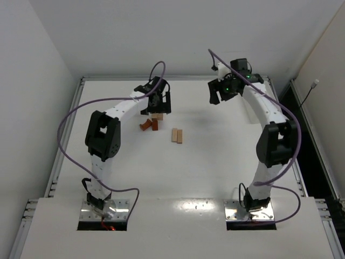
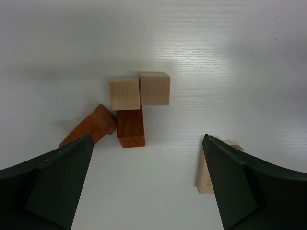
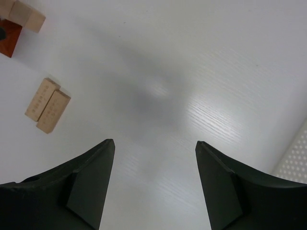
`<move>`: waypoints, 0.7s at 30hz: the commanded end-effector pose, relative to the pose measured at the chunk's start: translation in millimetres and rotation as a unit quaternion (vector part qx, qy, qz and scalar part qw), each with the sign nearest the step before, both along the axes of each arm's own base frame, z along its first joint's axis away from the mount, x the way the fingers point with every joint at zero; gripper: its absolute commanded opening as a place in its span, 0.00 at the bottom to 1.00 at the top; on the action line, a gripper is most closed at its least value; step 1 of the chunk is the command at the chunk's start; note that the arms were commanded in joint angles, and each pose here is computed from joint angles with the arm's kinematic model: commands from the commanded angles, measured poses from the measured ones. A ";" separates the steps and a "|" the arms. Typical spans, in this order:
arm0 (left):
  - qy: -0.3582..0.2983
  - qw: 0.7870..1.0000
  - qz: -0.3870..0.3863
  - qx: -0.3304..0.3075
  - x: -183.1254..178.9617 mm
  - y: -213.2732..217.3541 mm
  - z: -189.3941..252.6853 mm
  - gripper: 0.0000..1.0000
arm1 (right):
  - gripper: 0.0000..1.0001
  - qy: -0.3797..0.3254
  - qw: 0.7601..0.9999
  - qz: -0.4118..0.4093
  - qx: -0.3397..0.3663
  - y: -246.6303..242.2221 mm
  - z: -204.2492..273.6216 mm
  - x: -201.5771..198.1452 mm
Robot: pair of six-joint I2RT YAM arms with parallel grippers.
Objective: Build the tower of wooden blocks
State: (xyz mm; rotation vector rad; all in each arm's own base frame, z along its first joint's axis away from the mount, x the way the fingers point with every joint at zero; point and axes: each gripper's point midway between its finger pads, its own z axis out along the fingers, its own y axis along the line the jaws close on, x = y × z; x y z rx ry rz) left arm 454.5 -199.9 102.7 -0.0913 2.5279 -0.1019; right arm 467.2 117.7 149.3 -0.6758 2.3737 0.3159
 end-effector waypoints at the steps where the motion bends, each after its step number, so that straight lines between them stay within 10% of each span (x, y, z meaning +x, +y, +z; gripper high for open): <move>1: -0.005 0.999 0.053 0.005 15.9 6.5 2.8 0.96 | 0.66 -0.026 0.999 -0.009 0.030 -2.4 28.8 -13.2; 21: 0.032 0.998 0.047 0.011 27.6 -14.3 -52.2 0.94 | 0.66 -0.021 0.998 -0.032 0.044 -35.2 35.1 -26.3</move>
